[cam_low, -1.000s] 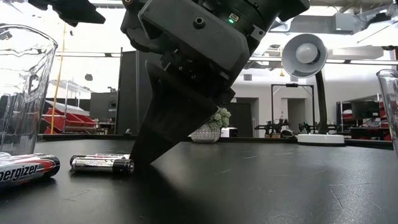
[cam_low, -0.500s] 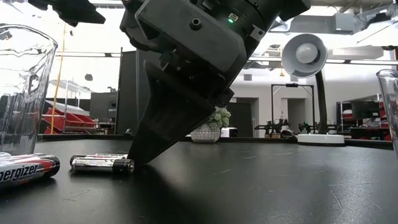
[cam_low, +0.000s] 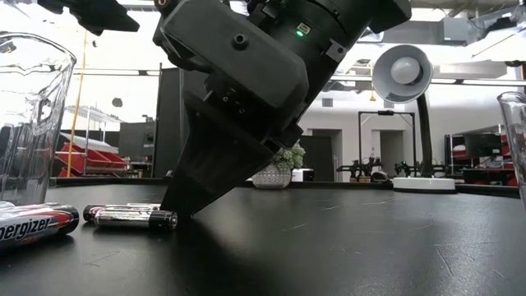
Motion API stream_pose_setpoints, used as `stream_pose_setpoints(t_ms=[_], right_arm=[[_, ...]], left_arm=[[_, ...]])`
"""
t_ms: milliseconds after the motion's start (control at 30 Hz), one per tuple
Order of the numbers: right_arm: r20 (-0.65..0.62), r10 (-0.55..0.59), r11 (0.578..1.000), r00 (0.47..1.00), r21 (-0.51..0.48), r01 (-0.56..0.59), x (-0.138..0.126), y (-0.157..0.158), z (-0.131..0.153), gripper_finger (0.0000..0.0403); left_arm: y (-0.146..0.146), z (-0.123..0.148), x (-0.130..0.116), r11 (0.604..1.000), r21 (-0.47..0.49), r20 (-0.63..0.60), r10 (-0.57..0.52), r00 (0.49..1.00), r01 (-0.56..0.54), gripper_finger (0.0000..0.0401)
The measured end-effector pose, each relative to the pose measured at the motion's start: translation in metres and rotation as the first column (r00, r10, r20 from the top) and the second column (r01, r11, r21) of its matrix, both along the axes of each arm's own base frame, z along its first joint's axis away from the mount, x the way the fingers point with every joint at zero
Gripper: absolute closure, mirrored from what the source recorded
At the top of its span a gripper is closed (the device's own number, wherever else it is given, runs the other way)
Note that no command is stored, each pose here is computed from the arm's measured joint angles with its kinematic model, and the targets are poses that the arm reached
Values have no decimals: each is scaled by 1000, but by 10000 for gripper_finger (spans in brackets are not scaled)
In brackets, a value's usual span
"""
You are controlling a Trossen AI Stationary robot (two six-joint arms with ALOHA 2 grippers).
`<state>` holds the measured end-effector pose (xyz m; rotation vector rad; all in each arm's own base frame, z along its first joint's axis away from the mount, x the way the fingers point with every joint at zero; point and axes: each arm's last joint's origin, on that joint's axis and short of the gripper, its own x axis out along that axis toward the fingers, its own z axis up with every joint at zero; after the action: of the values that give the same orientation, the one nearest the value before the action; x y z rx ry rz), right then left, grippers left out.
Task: Sort batteries
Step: Put the silver battery into the left transparent bin
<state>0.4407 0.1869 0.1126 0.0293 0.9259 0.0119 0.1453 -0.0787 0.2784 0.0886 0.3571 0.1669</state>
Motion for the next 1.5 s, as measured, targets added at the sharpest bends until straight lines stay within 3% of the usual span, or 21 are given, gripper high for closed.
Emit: stream_pose_setpoints(t_ms=[400, 1500], right_arm=[[-12, 13, 1000, 1000, 5, -13, 0, 0, -2, 369], [4, 70, 997, 998, -33, -70, 9, 2, 15, 376]], left_arm=[[0, 0, 0, 1000, 0, 0, 0, 1000, 0, 224], [0, 0, 0, 1000, -4, 1, 1, 1000, -1, 224]])
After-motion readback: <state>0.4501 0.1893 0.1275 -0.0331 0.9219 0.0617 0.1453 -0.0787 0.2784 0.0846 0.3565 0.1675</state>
